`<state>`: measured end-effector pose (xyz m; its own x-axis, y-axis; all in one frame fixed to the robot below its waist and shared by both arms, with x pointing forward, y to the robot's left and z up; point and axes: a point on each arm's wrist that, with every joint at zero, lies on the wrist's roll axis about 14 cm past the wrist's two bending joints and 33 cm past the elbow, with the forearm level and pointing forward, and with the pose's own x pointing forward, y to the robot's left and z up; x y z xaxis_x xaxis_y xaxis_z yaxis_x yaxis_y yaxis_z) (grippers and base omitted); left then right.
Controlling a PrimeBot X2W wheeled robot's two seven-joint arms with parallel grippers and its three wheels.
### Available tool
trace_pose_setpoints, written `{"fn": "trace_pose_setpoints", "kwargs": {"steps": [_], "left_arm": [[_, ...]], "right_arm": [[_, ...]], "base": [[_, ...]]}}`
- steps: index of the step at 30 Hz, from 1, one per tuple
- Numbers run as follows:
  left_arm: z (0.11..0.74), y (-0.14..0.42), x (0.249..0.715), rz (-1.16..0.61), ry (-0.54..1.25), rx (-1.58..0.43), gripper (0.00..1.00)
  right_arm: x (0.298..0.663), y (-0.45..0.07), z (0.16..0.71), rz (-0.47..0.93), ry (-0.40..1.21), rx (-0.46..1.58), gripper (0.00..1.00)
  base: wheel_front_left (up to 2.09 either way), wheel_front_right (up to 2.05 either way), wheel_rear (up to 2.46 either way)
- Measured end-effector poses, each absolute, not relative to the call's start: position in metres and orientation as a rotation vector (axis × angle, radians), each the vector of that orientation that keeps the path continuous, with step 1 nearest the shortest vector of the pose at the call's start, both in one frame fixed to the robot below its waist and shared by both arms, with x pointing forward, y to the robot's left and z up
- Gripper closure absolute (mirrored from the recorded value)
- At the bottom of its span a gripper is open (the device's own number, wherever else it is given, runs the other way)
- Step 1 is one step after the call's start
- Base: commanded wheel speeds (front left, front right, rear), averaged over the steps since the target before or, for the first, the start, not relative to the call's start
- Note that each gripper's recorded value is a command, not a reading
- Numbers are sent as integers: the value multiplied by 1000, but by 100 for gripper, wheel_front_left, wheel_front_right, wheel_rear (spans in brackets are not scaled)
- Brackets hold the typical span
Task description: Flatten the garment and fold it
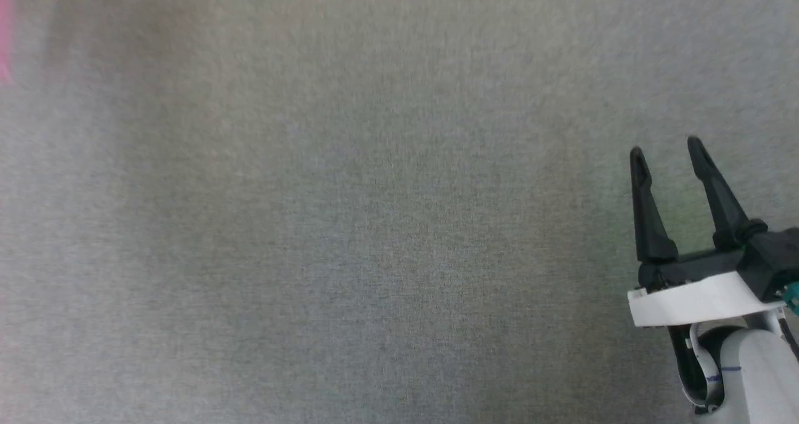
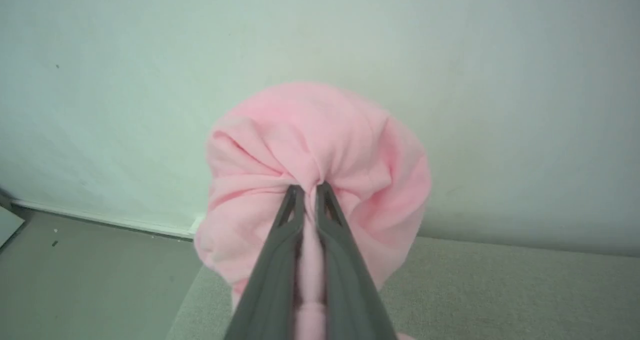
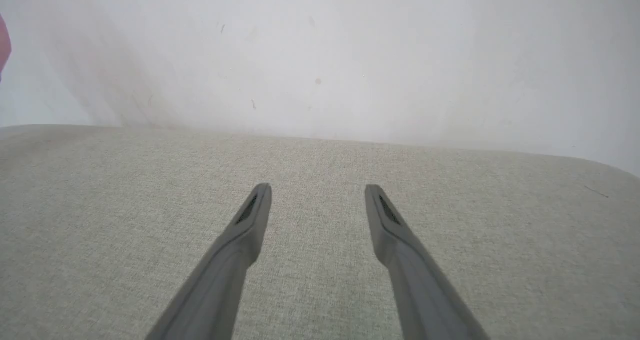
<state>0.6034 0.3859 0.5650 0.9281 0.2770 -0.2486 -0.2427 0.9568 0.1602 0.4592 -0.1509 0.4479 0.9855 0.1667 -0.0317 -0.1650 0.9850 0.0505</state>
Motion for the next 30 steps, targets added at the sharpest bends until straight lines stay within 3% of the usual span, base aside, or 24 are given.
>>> {"fn": "trace_pose_setpoints", "kwargs": {"steps": [7,13,23,30], "left_arm": [[663,310,603,97,-45,197,100],[689,214,582,-105,-165,143,100],[598,26,512,-550,-16,61,100],[482,-65,403,-849,282,27,100]], "right_arm": [[438,-165,487,115,-46,41,0],[409,-189,513,48,-91,27,0],[358,-237,535,-102,-128,28,0],[329,-263,536,-193,-122,26,0]], "base": [[0,0,0],[0,0,0],[0,0,0],[0,0,0]]}}
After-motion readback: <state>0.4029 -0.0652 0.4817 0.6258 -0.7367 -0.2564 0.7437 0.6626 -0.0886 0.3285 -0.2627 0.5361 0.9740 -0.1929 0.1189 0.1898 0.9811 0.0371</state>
